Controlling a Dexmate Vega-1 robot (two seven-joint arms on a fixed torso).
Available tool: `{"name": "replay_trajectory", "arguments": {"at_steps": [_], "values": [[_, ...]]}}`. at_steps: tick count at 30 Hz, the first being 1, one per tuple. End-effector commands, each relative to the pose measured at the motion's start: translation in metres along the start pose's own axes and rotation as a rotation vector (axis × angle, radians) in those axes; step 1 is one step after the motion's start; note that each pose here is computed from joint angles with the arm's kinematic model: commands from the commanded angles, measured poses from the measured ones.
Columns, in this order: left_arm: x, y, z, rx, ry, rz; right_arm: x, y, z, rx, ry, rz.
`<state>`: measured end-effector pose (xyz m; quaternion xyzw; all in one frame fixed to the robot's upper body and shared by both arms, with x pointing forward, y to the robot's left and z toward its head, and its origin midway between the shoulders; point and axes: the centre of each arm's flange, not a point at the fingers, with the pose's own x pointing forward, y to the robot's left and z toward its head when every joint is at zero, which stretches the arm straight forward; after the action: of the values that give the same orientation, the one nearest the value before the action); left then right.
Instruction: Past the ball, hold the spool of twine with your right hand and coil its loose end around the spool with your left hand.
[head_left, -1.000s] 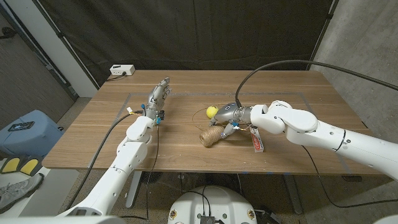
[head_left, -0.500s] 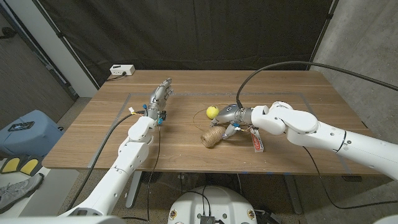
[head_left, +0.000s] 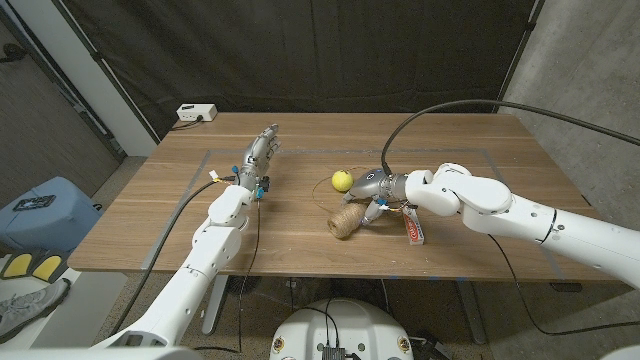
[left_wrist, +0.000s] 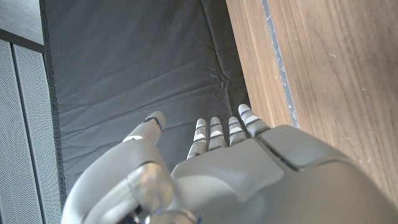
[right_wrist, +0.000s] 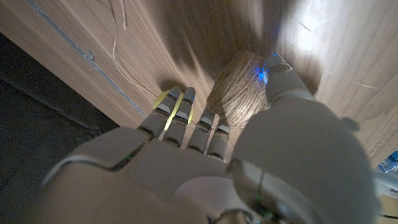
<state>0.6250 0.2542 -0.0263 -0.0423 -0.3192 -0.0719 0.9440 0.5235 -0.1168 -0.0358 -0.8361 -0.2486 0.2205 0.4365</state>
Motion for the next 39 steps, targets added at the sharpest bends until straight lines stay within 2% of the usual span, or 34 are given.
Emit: {"name": "replay_trajectory", "arguments": {"at_steps": [1, 23, 39], "values": [[0.004, -0.003, -0.002, -0.002, 0.003, -0.001, -0.002, 0.004, -0.002, -0.007, 0.014, -0.005], [0.007, -0.003, -0.005, -0.013, 0.008, 0.005, -0.004, 0.004, -0.007, -0.005, 0.02, -0.017], [0.015, -0.005, -0.006, -0.02, 0.009, 0.001, -0.007, 0.001, -0.017, 0.014, 0.024, -0.043]]}}
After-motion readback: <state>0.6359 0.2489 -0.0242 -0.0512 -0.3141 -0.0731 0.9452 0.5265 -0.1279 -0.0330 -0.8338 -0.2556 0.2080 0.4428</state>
